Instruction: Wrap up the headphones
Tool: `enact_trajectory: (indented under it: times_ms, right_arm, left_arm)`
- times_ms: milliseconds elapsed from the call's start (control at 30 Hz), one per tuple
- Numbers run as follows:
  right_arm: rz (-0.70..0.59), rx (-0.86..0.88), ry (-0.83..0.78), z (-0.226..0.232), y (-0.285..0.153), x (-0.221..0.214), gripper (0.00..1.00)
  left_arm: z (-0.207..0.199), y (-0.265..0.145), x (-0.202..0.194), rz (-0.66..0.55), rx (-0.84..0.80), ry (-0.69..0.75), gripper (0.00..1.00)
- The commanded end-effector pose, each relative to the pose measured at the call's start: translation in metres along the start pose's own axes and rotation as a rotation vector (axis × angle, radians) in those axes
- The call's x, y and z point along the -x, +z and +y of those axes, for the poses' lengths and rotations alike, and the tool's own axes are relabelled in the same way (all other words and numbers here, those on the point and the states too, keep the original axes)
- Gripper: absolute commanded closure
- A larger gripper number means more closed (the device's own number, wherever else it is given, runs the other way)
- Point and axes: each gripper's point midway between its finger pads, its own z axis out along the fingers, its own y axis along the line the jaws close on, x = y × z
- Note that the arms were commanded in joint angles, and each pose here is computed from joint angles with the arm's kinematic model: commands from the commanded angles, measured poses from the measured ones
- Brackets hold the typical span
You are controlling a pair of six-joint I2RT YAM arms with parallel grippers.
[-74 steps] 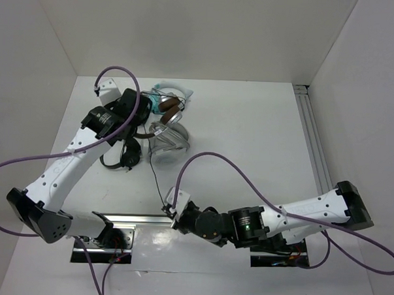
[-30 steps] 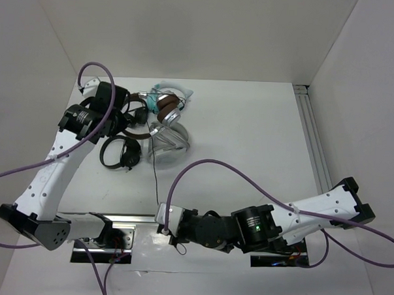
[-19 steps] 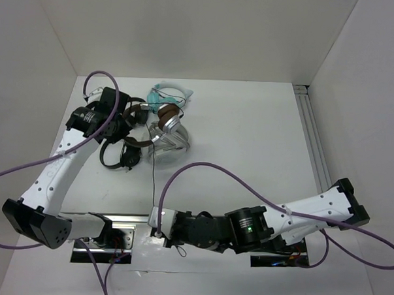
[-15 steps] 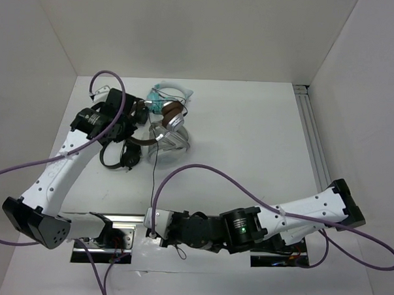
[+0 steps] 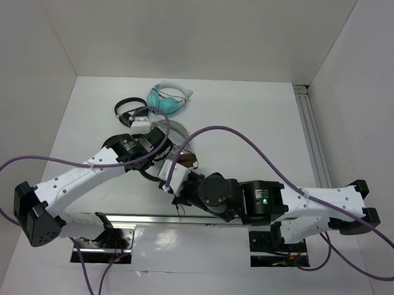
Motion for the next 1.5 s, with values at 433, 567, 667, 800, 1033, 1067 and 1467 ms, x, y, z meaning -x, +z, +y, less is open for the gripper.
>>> enact_trajectory:
  times_ms: [433, 567, 667, 800, 1033, 1067, 1467]
  right_arm:
    - [0.029, -0.26, -0.027, -0.089, -0.059, 0.005, 1.0]
    - [-0.013, -0.387, 0.003, -0.114, -0.075, 0.005, 1.0]
    - [-0.024, -0.454, 0.023, -0.129, -0.086, 0.0, 1.0]
    - [-0.047, -0.497, 0.038, -0.14, -0.094, 0.002, 1.0]
    - [-0.025, -0.547, 0.001, -0.157, -0.095, 0.001, 0.99]
    - [-0.013, -0.545, -0.019, -0.159, -0.09, 0.0, 0.98]
    - [0.055, -0.598, -0.129, -0.19, -0.075, -0.024, 0.91]
  left_arm:
    - [-0.043, -0.033, -0.061, -0.046, -0.164, 0.367, 1.0]
    - [-0.052, -0.046, -0.066, -0.06, -0.292, 0.422, 1.0]
    - [-0.046, -0.048, -0.064, -0.065, -0.295, 0.442, 1.0]
    - [-0.047, -0.054, -0.067, -0.066, -0.372, 0.512, 1.0]
    - [-0.058, -0.075, -0.066, -0.08, -0.543, 0.554, 1.0]
    - [-0.058, -0.077, -0.066, -0.083, -0.559, 0.573, 1.0]
    - [-0.058, -0.145, -0.04, -0.211, -0.903, 0.558, 1.0]
